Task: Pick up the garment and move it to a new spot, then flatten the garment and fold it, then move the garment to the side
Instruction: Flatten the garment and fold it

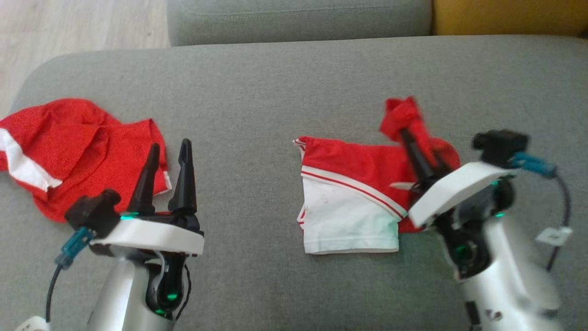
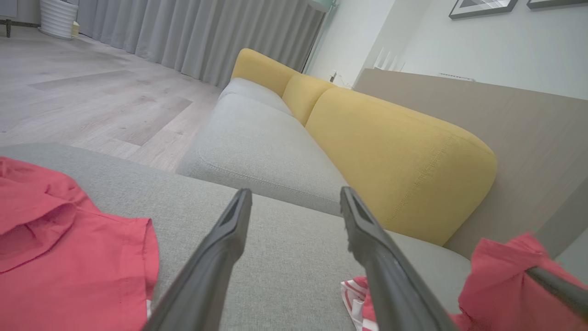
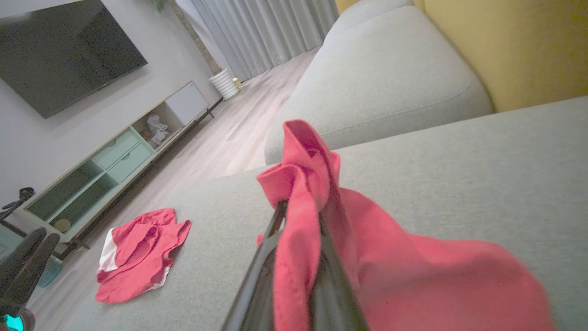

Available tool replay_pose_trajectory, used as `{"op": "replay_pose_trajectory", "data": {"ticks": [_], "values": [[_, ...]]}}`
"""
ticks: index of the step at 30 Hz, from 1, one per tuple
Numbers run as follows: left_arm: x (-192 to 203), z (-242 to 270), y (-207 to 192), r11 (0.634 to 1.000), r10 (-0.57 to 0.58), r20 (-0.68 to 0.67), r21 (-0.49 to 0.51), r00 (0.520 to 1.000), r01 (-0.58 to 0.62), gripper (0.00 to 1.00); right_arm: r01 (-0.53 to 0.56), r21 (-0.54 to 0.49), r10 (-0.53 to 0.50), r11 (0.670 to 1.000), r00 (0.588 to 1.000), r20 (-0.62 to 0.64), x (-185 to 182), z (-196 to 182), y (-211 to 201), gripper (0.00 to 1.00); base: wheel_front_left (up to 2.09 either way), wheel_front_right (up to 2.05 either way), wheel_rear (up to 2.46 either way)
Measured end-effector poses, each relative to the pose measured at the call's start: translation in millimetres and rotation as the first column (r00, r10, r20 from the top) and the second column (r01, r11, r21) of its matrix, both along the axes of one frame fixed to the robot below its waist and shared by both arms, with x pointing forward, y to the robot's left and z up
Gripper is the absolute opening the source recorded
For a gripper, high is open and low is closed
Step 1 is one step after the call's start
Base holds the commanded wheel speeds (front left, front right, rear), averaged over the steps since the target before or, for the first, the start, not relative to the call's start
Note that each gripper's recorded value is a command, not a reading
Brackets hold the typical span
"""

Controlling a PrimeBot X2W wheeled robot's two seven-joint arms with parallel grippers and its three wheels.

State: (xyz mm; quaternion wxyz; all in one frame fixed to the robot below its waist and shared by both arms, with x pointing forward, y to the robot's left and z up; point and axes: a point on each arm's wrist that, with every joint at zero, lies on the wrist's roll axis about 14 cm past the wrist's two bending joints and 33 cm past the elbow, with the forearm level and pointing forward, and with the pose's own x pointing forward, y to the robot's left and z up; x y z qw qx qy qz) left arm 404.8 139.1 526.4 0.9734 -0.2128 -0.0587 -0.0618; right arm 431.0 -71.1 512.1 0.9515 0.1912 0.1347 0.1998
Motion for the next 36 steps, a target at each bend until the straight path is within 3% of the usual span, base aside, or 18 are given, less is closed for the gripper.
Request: {"op": "replay_pose_trajectory", "data": {"ticks": [9, 11, 17, 24, 31, 36], "values": [[-4, -14, 10, 1.000, 0.032, -0.043, 0.001, 0.999, -0.032, 1.00, -0.192, 0.019, 0.193, 0.981, 0.973, -0.125, -26, -62, 72, 0.00, 0.00, 0.00, 0.00], [-4, -17, 13, 0.999, 0.039, -0.052, 0.001, 0.998, -0.039, 1.00, -0.218, 0.013, 0.218, 0.976, 0.966, -0.141, -28, -71, 81, 1.00, 0.00, 0.00, 0.00], [-6, -24, 19, 0.998, 0.056, -0.073, -0.001, 0.996, -0.057, 1.00, -0.265, 0.122, 0.278, 0.957, 0.954, -0.110, -32, -61, 110, 1.00, 0.00, 0.00, 0.00], [-3, -18, 13, 0.999, 0.042, -0.058, -0.005, 0.997, -0.042, 1.00, -0.205, 0.179, 0.217, 0.962, 0.975, -0.049, -15, -36, 99, 1.00, 0.00, 0.00, 0.00], [1, -8, -1, 1.000, 0.000, -0.027, -0.012, 1.000, 0.000, 1.00, -0.040, 0.014, 0.038, 0.999, 0.994, 0.101, 26, -4, 35, 1.00, 0.00, 0.00, 0.00], [3, -1, -11, 1.000, -0.026, -0.004, -0.016, 1.000, 0.026, 1.00, 0.081, -0.128, -0.053, 0.988, 0.976, 0.210, 36, 14, -12, 1.00, 0.00, 0.00, 0.00]]}}
